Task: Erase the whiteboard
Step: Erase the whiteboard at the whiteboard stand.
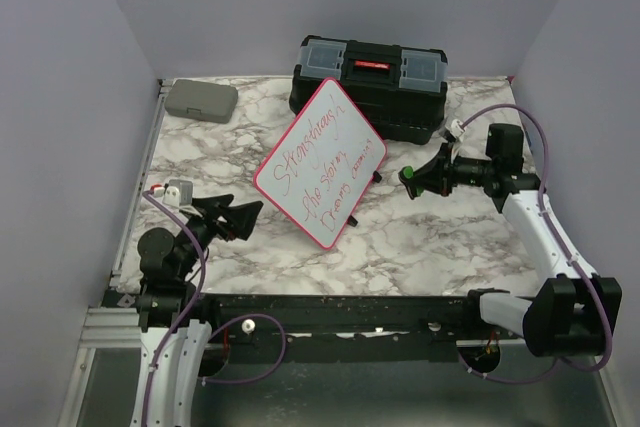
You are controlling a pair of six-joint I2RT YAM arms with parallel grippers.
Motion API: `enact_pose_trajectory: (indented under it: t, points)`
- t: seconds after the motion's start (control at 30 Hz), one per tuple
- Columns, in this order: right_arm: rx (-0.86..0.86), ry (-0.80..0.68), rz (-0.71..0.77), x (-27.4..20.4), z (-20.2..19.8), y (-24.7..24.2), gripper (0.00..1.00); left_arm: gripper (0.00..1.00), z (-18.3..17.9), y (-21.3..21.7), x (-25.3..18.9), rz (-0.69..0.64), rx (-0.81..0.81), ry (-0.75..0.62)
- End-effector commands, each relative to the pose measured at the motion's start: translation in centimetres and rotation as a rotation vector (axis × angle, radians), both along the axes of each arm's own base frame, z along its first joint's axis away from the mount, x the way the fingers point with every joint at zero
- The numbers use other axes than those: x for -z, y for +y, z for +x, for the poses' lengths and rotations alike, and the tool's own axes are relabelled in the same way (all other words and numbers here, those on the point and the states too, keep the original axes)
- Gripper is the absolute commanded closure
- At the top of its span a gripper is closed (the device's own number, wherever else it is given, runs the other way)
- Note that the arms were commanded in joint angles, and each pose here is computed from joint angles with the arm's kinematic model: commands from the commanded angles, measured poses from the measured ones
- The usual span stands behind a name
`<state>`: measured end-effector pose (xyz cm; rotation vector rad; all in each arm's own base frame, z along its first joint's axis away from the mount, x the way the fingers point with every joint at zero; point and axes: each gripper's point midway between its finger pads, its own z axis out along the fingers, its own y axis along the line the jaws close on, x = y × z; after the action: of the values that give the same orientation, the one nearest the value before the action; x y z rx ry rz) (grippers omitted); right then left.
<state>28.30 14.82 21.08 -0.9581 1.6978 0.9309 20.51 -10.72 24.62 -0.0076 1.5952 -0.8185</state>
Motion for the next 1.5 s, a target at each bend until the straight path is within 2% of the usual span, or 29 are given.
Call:
enact_pose_trajectory:
  t: [0.0,0.3,0.47,0.93,1.13,1.27,1.47]
  points:
    - [-0.025,0.021,0.013,0.3,-1.0,0.4,0.99,0.01,-0.1,0.1,-0.3,-0.039,-0.014,0.043]
    - [-0.026,0.046,0.006,1.0,-1.1,0.3,0.99,0.02,-0.2,-0.4,1.2,-0.184,-0.018,0.161]
    - [-0.025,0.051,0.004,1.2,-1.1,0.3,0.99,0.02,0.2,-0.6,1.9,-0.252,-0.014,0.180]
    - [-0.003,0.101,-0.011,2.4,-0.6,0.0,0.99,0.02,0.5,-0.2,3.9,-0.181,-0.038,0.237]
    - [0.009,0.120,-0.019,3.0,-0.1,-0.1,0.99,0.01,1.2,-0.6,4.9,-0.221,-0.020,0.211]
    - [-0.035,0.109,-0.022,3.3,-0.3,0.9,0.99,0.01,2.1,-0.6,5.0,-0.241,-0.017,0.141]
    - [-0.107,-0.004,-0.050,2.4,0.3,2.4,0.99,0.02,3.2,-0.8,3.9,-0.215,-0.019,0.085]
